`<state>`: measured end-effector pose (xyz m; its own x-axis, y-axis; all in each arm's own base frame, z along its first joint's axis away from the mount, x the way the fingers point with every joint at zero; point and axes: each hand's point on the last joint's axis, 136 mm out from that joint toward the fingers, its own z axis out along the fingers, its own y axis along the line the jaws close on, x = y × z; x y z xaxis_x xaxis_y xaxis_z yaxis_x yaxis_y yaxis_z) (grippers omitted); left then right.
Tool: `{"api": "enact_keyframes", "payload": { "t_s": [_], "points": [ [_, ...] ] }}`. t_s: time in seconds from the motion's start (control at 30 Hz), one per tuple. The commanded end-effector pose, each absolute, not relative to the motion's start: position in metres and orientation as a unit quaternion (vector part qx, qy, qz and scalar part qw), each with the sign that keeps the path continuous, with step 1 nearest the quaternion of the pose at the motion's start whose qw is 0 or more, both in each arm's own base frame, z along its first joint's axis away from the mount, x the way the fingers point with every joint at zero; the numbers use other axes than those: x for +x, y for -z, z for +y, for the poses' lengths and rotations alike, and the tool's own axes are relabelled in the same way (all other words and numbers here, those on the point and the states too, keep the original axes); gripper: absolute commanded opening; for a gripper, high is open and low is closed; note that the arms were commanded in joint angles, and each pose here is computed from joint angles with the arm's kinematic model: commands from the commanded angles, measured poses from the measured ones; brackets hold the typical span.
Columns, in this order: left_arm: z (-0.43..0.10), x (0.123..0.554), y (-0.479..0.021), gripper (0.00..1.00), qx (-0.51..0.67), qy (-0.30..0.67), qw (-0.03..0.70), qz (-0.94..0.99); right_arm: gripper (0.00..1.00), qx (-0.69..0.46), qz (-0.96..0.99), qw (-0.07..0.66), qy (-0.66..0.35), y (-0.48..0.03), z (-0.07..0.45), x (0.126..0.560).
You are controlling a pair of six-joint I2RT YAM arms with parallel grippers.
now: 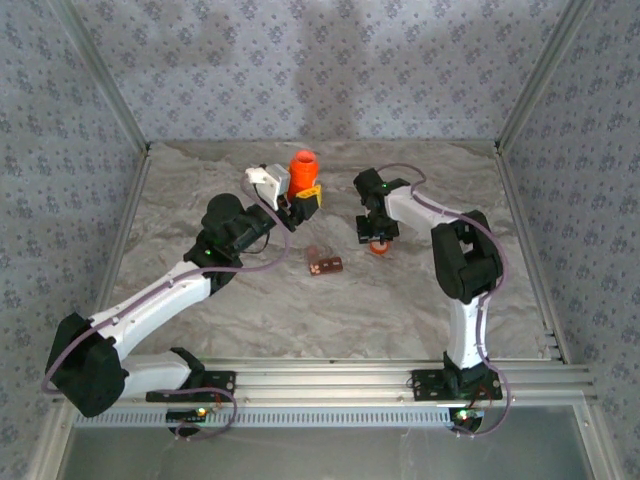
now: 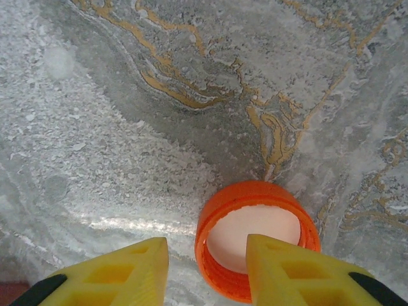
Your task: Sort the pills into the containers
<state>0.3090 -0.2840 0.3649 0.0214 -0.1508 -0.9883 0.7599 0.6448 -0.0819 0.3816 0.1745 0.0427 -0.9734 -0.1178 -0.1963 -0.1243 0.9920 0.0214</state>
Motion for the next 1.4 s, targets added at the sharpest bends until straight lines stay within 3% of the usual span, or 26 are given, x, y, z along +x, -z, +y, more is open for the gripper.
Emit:
{"api": "enact_keyframes", "payload": {
  "t_s": [0.0, 0.2, 0.33, 0.53, 0.77, 1.13, 1.37],
  "points": [
    [-0.277, 0.299, -0.397, 0.00, 0.244, 0.356, 0.695, 0.575, 0.37, -0.071, 0.994, 0.088, 0.000, -0.038, 0.175, 0.381],
    [-0.276, 0.299, -0.396, 0.00, 0.244, 0.355, 0.695, 0.576, 0.30, -0.073, 0.994, 0.079, 0.005, -0.029, 0.173, 0.378],
    [-0.276, 0.298, -0.396, 0.00, 0.243, 0.356, 0.694, 0.576, 0.15, -0.074, 0.994, 0.078, 0.005, -0.028, 0.173, 0.378],
    [-0.275, 0.298, -0.395, 0.00, 0.242, 0.357, 0.692, 0.579, 0.00, -0.076, 0.994, 0.077, -0.011, -0.031, 0.176, 0.378],
    [-0.272, 0.294, -0.397, 0.00, 0.243, 0.354, 0.693, 0.579, 0.00, -0.057, 0.984, 0.123, -0.118, -0.068, 0.203, 0.382],
    [-0.270, 0.291, -0.398, 0.00, 0.245, 0.351, 0.691, 0.582, 0.00, 0.023, 0.861, 0.242, -0.446, -0.162, 0.269, 0.422],
    [-0.271, 0.290, -0.397, 0.00, 0.248, 0.352, 0.686, 0.586, 0.00, 0.079, 0.782, 0.249, -0.566, -0.149, 0.279, 0.436]
  ]
}}
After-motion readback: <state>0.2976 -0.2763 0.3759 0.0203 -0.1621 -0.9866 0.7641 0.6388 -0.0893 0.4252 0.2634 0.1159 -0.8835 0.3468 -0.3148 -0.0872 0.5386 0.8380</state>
